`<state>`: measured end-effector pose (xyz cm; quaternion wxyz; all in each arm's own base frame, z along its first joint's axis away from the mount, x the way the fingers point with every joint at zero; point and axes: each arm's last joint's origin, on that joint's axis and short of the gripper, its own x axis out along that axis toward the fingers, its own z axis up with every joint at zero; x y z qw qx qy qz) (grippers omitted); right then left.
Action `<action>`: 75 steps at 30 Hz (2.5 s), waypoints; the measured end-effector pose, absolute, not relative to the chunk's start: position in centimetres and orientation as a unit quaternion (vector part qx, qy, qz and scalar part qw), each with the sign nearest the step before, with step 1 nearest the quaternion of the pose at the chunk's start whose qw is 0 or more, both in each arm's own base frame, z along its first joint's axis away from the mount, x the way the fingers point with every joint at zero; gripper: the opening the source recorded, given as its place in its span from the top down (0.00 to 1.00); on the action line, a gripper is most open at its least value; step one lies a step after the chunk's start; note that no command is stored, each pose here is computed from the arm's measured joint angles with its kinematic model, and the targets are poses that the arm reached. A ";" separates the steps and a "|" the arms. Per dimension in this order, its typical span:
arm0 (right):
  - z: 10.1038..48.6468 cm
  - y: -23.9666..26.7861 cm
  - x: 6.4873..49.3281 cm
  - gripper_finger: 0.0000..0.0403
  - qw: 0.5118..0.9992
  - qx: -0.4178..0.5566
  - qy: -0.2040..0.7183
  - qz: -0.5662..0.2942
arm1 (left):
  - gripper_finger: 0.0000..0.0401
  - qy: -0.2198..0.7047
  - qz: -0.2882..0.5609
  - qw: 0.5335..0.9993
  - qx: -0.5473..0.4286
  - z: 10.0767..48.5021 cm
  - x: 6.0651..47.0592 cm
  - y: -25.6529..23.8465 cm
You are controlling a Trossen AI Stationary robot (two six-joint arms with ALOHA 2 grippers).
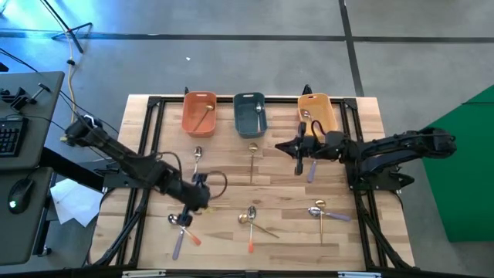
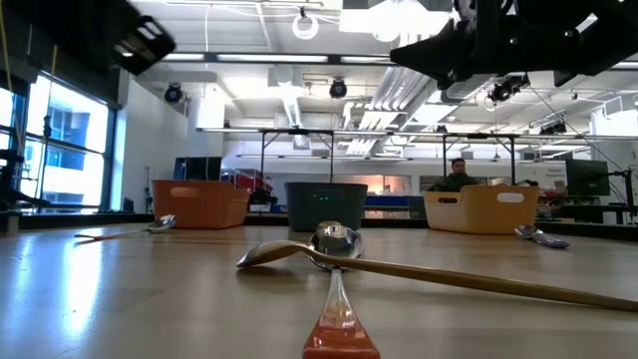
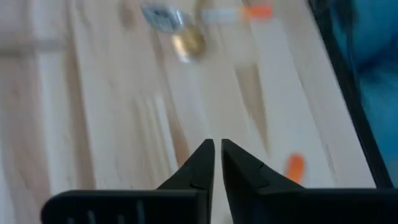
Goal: Sort silverware by color (type)
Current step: Put the orange spoon into the blue bin
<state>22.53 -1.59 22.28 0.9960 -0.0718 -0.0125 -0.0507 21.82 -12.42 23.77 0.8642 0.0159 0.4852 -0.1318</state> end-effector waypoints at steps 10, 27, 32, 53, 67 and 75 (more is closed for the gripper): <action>22.5 -1.3 22.5 1.00 0.993 -0.104 -0.019 -0.058 | 0.76 0.580 -0.138 0.802 0.038 20.9 20.5 -18.2; 23.3 -1.4 22.5 1.00 0.982 -0.169 -0.055 -0.067 | 0.62 0.669 -0.162 0.724 0.045 15.1 21.8 -20.8; 23.2 -1.4 22.5 1.00 0.982 -0.167 -0.054 -0.066 | 0.67 0.682 -0.162 0.710 0.066 14.4 21.7 -20.8; 23.2 -1.5 22.4 1.00 0.985 -0.147 -0.054 -0.069 | 0.97 0.702 -0.155 0.680 0.140 16.0 22.4 -20.6; 23.2 -1.5 22.5 1.00 0.987 -0.134 -0.053 -0.067 | 0.99 0.659 -0.140 0.685 0.277 19.9 27.7 -14.4; 23.2 -1.5 22.5 1.00 0.987 -0.135 -0.052 -0.067 | 1.00 0.611 -0.073 0.738 0.275 22.7 33.0 -5.1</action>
